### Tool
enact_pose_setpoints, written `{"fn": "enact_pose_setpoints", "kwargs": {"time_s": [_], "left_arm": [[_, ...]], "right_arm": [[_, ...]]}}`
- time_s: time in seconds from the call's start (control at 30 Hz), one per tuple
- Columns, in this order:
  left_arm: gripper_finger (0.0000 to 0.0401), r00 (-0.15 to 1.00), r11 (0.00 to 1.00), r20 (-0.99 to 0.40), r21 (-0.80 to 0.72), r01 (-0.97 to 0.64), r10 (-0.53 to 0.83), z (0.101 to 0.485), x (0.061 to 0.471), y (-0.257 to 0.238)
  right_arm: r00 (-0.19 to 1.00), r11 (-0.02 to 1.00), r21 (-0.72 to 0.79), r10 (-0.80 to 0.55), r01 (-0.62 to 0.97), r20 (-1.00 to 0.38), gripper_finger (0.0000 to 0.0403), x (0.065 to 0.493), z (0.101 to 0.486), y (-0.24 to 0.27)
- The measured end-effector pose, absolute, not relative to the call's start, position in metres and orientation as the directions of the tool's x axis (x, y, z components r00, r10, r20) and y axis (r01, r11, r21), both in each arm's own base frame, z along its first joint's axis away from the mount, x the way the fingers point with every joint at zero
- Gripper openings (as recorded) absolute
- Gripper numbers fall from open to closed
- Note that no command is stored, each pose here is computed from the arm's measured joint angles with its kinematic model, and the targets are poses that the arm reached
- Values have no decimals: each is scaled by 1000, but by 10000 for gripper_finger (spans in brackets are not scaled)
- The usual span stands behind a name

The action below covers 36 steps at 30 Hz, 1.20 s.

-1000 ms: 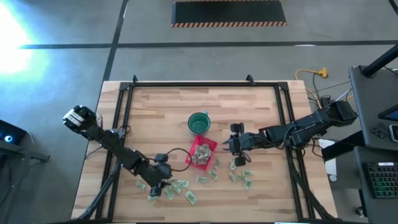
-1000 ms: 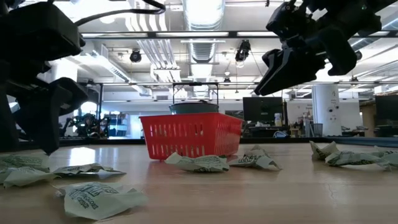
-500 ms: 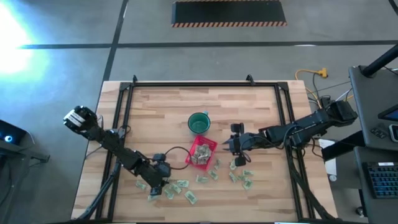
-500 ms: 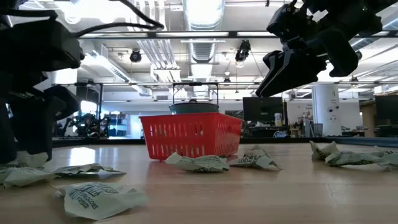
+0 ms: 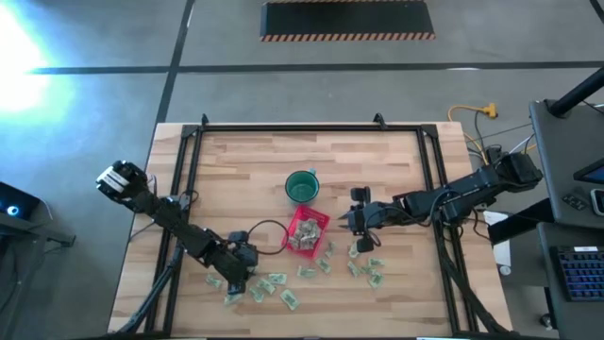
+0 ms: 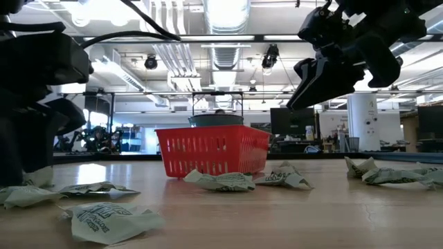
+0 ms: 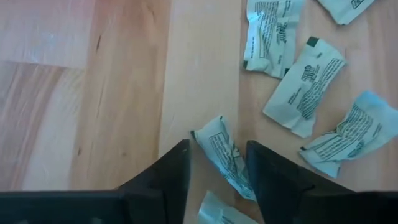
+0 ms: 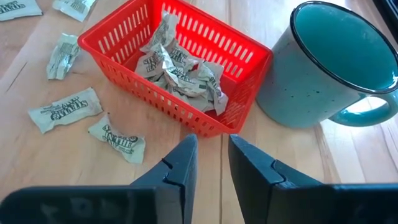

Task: Pick and place items into bin
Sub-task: Put the light green stevia packet into the red bin

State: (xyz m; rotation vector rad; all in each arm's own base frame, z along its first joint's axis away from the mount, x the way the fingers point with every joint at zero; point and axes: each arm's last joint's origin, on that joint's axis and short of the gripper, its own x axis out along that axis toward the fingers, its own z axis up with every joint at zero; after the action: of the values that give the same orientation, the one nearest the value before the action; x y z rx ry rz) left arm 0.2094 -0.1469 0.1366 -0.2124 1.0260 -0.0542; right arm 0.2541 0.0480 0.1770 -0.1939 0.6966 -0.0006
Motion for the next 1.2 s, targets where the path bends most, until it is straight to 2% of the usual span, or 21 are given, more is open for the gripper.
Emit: {"fn": "enact_pose_setpoints", "kwargs": {"time_s": [0.3, 0.4, 0.53, 0.63, 0.83, 0.97, 1.2], "left_arm": [[26, 524, 988, -838, -147, 52, -152, 141, 212, -149], [5, 540, 987, -826, -113, 118, -159, 146, 216, -152], [8, 593, 986, -798, -13, 169, -112, 153, 221, -153], [9, 664, 973, -748, 148, 178, -8, 161, 227, -153], [10, 799, 892, -544, 452, 21, 257, 178, 242, -146], [10, 836, 853, -485, 521, 39, 258, 185, 253, -140], [10, 851, 859, -463, 511, 30, 246, 190, 273, -113]], "right_arm": [[764, 982, -176, -66, -63, -642, 88, 253, 176, 48], [764, 982, -176, -66, -63, -642, 88, 253, 176, 48], [763, 982, -176, -66, -63, -643, 82, 253, 175, 48], [763, 982, -176, -66, -63, -643, 77, 253, 175, 48], [764, 982, -176, -66, -62, -642, 72, 253, 175, 48], [764, 982, -176, -67, -62, -641, 75, 253, 175, 48], [765, 982, -176, -67, -62, -641, 82, 253, 175, 48]]}}
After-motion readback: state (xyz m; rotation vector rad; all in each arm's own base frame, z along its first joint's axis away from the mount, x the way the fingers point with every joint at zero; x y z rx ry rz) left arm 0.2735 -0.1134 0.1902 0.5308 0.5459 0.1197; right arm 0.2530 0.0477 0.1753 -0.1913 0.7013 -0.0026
